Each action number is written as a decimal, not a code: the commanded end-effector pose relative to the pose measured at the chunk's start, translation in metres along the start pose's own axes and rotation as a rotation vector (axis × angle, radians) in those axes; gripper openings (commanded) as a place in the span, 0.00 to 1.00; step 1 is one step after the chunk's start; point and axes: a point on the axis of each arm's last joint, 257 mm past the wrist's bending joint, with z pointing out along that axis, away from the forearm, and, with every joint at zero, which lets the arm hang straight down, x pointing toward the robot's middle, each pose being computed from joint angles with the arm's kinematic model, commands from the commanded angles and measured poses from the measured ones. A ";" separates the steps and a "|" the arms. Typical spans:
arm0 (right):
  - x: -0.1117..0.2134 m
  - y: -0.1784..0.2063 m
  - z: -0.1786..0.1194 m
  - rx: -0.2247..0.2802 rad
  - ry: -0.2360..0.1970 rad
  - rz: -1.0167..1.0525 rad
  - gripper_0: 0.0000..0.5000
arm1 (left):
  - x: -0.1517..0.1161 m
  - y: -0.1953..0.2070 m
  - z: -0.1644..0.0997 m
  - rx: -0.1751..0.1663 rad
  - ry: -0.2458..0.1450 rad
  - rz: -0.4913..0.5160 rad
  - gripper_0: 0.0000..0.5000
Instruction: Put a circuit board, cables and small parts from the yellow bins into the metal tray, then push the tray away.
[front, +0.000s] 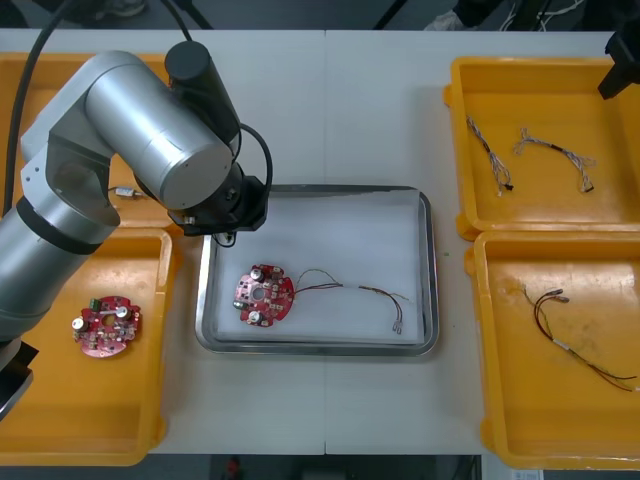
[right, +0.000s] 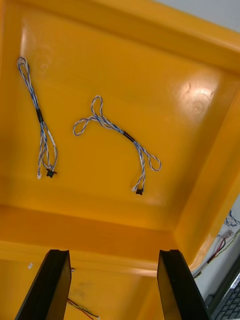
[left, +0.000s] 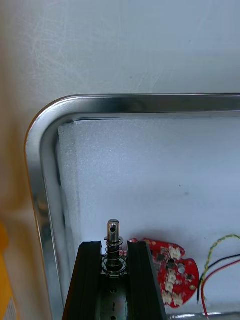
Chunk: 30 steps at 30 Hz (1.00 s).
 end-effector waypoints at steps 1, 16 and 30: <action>-0.006 -0.027 -0.026 0.016 -0.010 -0.043 1.00 | 0.008 -0.015 0.017 0.022 0.009 -0.015 0.00; -0.026 -0.057 0.015 0.003 -0.055 -0.196 1.00 | 0.014 -0.026 0.049 0.043 -0.012 -0.034 0.01; -0.034 -0.063 0.054 0.013 -0.101 -0.260 1.00 | 0.010 -0.030 0.047 0.064 -0.031 -0.080 1.00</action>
